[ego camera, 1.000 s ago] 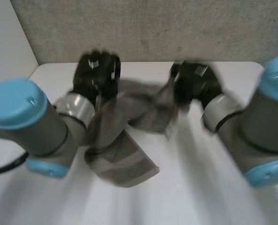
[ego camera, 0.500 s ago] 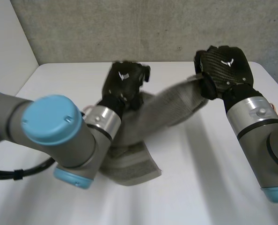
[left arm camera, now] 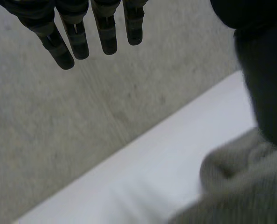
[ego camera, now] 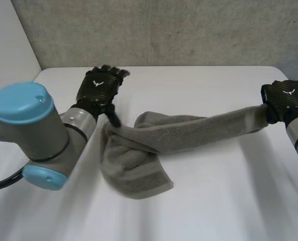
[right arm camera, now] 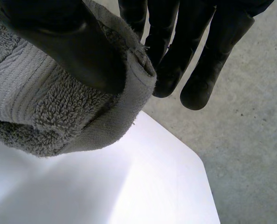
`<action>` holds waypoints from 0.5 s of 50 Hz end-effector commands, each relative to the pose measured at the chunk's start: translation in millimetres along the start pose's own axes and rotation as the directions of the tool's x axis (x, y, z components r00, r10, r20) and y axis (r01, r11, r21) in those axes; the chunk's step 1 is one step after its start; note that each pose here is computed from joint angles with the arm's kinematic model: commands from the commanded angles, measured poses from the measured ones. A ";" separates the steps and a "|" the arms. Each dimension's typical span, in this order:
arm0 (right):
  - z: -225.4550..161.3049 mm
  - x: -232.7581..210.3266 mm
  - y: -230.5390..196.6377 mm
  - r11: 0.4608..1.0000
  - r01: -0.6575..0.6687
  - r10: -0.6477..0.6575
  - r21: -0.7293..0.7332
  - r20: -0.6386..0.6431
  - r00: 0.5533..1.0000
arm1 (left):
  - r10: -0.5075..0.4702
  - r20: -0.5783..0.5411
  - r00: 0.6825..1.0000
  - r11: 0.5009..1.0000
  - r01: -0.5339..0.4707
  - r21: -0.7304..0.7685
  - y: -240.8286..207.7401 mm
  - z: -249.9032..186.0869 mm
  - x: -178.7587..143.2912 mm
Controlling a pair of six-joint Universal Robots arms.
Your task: Fold the towel.
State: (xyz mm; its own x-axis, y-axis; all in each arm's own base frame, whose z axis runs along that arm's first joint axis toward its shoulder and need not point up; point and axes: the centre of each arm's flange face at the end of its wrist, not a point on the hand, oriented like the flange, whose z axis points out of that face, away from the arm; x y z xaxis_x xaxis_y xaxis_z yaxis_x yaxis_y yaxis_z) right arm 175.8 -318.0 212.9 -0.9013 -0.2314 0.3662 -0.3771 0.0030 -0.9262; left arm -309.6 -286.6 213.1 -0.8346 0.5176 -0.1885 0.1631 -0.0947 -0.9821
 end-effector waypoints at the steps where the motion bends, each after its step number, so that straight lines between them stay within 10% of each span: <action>1: 4.0 0.4 6.3 1.000 0.012 -0.012 -0.012 0.014 1.000 | -0.044 -0.092 0.995 0.986 0.028 -0.162 22.5 -6.4 -22.4; 25: 19.3 -7.2 8.1 0.995 0.103 -0.103 0.015 0.064 0.993 | -0.061 -0.223 0.973 0.974 0.009 -0.224 71.8 26.1 -20.9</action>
State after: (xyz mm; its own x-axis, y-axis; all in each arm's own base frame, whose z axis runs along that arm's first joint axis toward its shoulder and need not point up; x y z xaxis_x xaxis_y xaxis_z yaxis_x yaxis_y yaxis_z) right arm 179.4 -323.1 194.2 -0.8740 -0.2824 0.3955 -0.4194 0.0275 -0.9074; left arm -287.8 -316.4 146.5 -0.7151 0.6932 -0.0897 0.2635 0.1485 -0.9532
